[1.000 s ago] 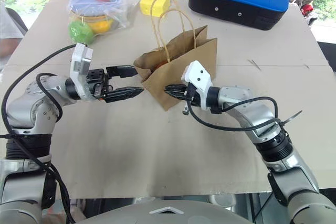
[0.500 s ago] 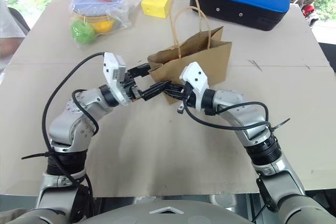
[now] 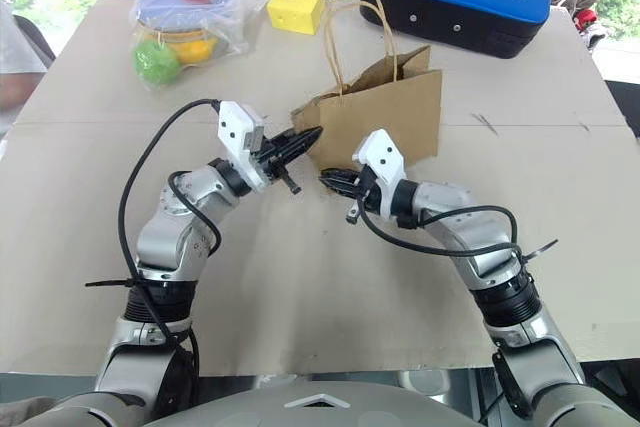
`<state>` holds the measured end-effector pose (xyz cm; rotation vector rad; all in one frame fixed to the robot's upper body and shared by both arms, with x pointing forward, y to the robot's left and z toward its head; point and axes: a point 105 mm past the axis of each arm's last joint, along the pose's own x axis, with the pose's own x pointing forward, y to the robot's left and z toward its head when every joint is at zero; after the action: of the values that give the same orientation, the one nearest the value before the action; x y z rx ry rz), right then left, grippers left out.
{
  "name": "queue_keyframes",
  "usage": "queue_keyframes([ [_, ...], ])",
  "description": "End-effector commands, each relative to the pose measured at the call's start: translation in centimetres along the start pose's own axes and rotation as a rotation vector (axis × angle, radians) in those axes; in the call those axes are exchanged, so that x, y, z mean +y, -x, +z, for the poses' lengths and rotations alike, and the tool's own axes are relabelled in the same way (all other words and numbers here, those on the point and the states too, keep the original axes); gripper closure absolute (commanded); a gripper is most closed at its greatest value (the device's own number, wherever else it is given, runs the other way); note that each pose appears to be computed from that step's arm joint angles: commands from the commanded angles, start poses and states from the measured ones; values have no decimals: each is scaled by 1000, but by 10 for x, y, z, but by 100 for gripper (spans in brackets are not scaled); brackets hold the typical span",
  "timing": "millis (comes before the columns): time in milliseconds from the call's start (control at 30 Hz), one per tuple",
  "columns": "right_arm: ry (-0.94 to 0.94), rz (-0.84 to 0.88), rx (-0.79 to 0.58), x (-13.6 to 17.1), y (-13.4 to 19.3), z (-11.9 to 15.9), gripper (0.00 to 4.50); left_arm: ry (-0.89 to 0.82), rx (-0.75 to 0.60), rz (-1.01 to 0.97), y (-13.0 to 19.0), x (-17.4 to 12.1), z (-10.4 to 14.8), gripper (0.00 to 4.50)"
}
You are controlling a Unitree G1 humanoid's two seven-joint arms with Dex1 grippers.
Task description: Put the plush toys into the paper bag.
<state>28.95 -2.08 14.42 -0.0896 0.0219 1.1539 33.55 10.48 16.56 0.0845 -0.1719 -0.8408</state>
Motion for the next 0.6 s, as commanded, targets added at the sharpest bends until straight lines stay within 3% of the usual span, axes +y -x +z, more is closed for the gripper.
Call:
queue_keyframes([
  [33, 93, -14, -91, 7, 25, 26, 450, -28, -96, -90, 9, 6, 27, 444],
  [200, 114, -6, -61, 23, 71, 31, 450, -68, -35, -300, 35, 17, 35, 444],
  [233, 123, -17, -42, 24, 81, 31, 387, -74, -18, -326, 40, 21, 35, 450],
  [333, 142, -46, 57, 29, 113, 22, 270, -98, 36, -384, 51, 30, 35, 450],
  [400, 153, -87, 97, 29, 129, 19, 154, -112, 61, -401, 55, 34, 33, 450],
  [433, 151, -105, 108, 28, 135, 18, 126, -113, 65, -399, 56, 36, 32, 450],
  [500, 153, -140, 121, 28, 145, 17, 16, -128, 75, -384, 55, 39, 27, 450],
  [600, 171, -162, 110, 27, 147, 22, 7, -139, 109, -364, 53, 41, 18, 450],
])
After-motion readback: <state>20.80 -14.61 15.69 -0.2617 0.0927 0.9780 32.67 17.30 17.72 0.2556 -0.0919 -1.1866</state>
